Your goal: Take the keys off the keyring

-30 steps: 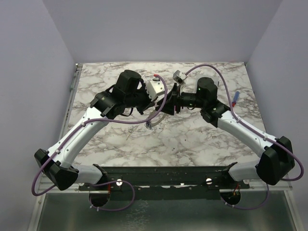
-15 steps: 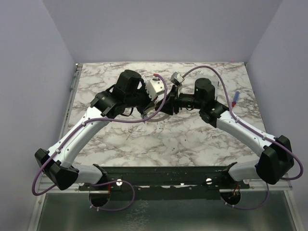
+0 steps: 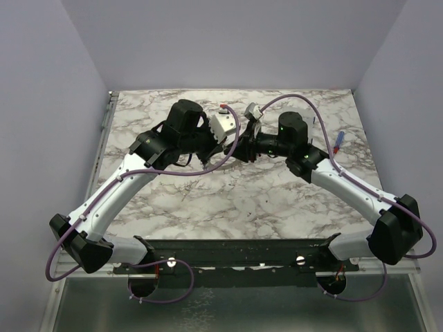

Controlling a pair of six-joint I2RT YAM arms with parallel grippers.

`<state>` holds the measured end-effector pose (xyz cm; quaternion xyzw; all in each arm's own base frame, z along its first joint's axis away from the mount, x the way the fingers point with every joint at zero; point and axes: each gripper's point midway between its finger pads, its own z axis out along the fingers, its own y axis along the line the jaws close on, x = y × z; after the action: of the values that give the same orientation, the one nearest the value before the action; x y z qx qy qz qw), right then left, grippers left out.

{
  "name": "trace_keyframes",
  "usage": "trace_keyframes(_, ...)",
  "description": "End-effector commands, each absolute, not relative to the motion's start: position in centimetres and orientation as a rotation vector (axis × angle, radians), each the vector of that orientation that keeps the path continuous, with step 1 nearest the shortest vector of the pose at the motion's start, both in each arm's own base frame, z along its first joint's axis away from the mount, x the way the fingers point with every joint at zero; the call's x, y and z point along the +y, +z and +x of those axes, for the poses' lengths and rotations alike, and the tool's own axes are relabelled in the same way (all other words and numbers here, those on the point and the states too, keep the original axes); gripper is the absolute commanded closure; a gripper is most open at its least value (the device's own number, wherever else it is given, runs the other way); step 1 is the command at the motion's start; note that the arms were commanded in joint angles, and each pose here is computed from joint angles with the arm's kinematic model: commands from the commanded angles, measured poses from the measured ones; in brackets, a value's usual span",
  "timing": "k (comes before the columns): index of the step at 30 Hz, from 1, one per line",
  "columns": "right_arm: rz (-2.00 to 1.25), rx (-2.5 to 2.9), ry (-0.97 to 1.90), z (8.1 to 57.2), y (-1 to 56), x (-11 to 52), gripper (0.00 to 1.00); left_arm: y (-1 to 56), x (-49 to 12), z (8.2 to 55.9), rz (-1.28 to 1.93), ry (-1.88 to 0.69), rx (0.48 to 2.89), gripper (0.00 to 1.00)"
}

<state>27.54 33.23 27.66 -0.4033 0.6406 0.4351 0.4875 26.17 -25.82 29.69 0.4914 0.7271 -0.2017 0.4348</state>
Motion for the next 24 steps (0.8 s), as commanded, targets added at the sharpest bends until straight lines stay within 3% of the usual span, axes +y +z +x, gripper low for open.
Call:
trace_keyframes(1, -0.963, 1.545, 1.017, 28.5, 29.1, 33.4, 0.68, 31.5, -26.4, 26.0, 1.201, -0.536, 1.756, 1.00)
trace_keyframes(4, -0.968, 1.530, 1.028, 28.4, 30.0, 33.5, 0.61, 31.5, -26.5, 26.0, 1.200, -0.539, 1.758, 1.00)
trace_keyframes(8, -0.980, 1.510, 1.055, 28.0, 30.7, 33.8, 0.59, 31.4, -26.5, 25.9, 1.201, -0.545, 1.759, 1.00)
trace_keyframes(12, -1.007, 1.498, 1.050, 28.0, 30.1, 33.9, 0.66, 31.7, -26.5, 25.9, 1.198, -0.548, 1.752, 1.00)
trace_keyframes(24, -1.131, 1.404, 1.071, 26.6, 29.0, 34.2, 0.70, 32.2, -26.8, 24.5, 1.254, -0.606, 1.712, 1.00)
